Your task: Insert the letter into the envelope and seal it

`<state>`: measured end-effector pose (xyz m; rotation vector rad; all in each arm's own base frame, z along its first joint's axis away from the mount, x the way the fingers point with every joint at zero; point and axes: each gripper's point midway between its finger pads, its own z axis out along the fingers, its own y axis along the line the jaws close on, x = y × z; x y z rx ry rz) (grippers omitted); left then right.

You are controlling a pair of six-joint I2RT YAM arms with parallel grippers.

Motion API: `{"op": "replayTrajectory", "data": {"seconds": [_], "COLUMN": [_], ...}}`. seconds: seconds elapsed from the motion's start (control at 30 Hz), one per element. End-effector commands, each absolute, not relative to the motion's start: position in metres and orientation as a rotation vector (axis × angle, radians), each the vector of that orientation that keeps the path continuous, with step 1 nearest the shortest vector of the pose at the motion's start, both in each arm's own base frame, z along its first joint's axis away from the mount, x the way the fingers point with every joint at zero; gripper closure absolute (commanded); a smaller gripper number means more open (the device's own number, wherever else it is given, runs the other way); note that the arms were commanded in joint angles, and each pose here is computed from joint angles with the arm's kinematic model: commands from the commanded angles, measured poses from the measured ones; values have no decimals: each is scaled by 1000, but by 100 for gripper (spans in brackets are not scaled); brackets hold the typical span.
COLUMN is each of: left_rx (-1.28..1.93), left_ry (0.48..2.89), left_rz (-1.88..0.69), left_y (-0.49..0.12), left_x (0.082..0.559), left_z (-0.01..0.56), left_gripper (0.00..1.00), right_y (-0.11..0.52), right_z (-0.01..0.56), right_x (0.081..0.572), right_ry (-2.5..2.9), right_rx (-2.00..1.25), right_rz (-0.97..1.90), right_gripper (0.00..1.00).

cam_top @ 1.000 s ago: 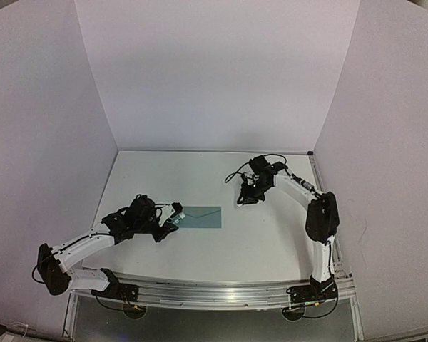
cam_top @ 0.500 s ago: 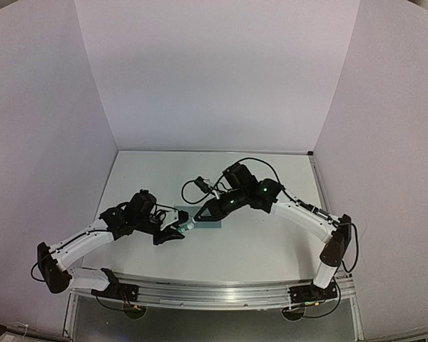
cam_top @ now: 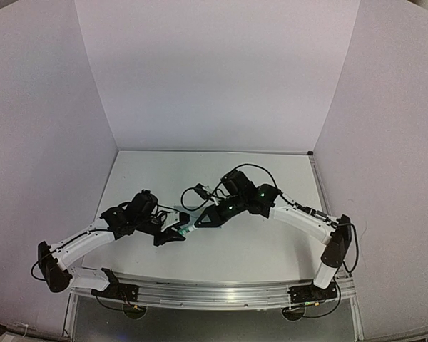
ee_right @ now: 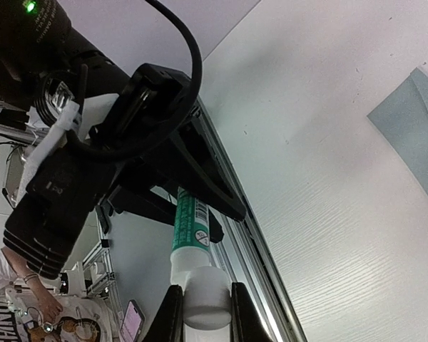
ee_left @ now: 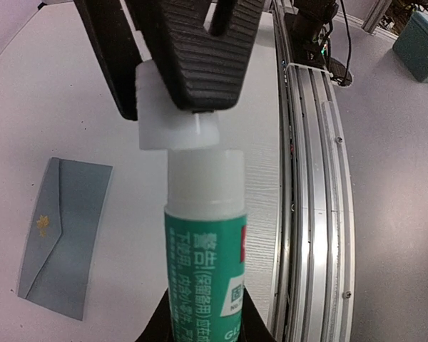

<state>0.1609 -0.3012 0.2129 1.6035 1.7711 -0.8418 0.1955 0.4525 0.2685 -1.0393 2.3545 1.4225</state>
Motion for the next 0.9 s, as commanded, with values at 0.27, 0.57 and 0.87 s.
{"op": "replayTrajectory", "data": {"seconds": [0.27, 0.57, 0.87], "left_rx": [1572, 1550, 1566], "left_ry": [1685, 1681, 1674], "left_rz": [-864, -848, -819], "left_y": [-312, -312, -310], "left_x": [165, 169, 170], "left_z": [240, 243, 243], "left_gripper": [100, 100, 100], "right_y": [455, 462, 448], "right_z": [295, 292, 286], "right_x": [188, 189, 189], "right_ry": [2250, 2239, 2263], "right_rx": [-1056, -1062, -1048], "right_rz": [1481, 1509, 1435], "right_gripper": [100, 100, 100]}}
